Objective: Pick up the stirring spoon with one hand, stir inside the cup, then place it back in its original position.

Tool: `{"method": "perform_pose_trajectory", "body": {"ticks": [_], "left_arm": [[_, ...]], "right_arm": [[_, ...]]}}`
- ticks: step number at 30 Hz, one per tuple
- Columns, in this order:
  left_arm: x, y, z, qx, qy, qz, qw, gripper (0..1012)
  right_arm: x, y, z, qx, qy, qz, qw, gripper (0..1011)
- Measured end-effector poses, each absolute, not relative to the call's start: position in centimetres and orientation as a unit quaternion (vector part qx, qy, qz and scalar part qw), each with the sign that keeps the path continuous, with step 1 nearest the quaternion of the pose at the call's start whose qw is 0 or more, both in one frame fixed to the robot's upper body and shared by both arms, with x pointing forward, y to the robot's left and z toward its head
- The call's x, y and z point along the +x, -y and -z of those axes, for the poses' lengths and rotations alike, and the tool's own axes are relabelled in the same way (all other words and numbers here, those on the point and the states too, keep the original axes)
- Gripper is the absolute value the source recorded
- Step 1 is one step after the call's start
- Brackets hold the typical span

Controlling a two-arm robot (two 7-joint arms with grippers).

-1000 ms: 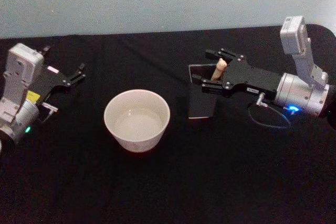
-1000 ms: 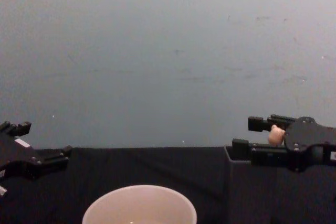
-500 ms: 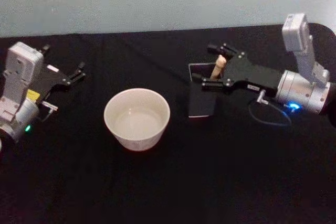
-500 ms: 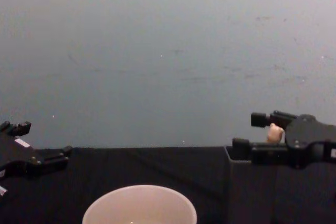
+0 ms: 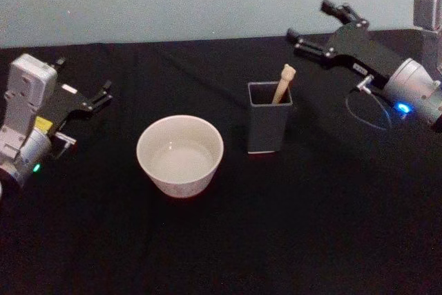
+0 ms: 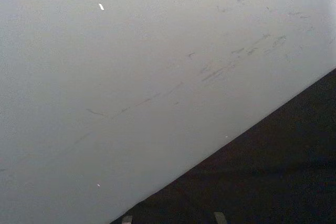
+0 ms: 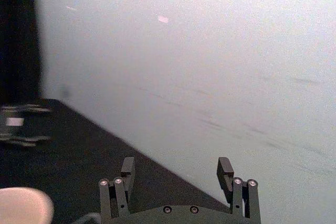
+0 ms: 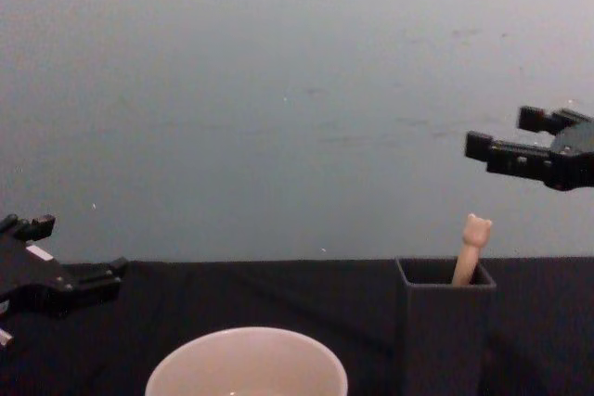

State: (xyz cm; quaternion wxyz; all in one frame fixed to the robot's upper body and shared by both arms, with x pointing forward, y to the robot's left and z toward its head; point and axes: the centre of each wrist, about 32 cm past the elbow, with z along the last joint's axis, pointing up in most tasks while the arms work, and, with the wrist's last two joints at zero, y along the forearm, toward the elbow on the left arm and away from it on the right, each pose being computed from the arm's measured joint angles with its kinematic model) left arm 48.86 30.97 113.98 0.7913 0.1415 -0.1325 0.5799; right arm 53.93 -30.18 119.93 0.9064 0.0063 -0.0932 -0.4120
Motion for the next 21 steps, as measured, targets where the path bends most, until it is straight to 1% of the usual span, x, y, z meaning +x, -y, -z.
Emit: {"method": "perform_pose_trajectory", "body": {"ticks": [2, 7, 15, 21], "left_arm": [[48.9, -31.0, -114.0, 0.141, 0.132, -0.58, 0.791, 1001], [48.9, -31.0, -114.0, 0.141, 0.132, -0.58, 0.791, 1001], [48.9, -31.0, -114.0, 0.141, 0.132, -0.58, 0.791, 1001], [48.9, -31.0, -114.0, 0.141, 0.132, -0.58, 0.791, 1001]], "right_arm": [[53.9, 30.0, -119.6, -0.004, 0.092, 0.448, 0.889, 1000], [53.7, 29.4, -118.3, -0.034, 0.081, 0.491, 0.867, 1000], [53.3, 28.2, -116.2, -0.072, 0.048, 0.504, 0.86, 1000], [53.2, 28.0, -115.8, -0.079, 0.039, 0.504, 0.859, 1000]]}}
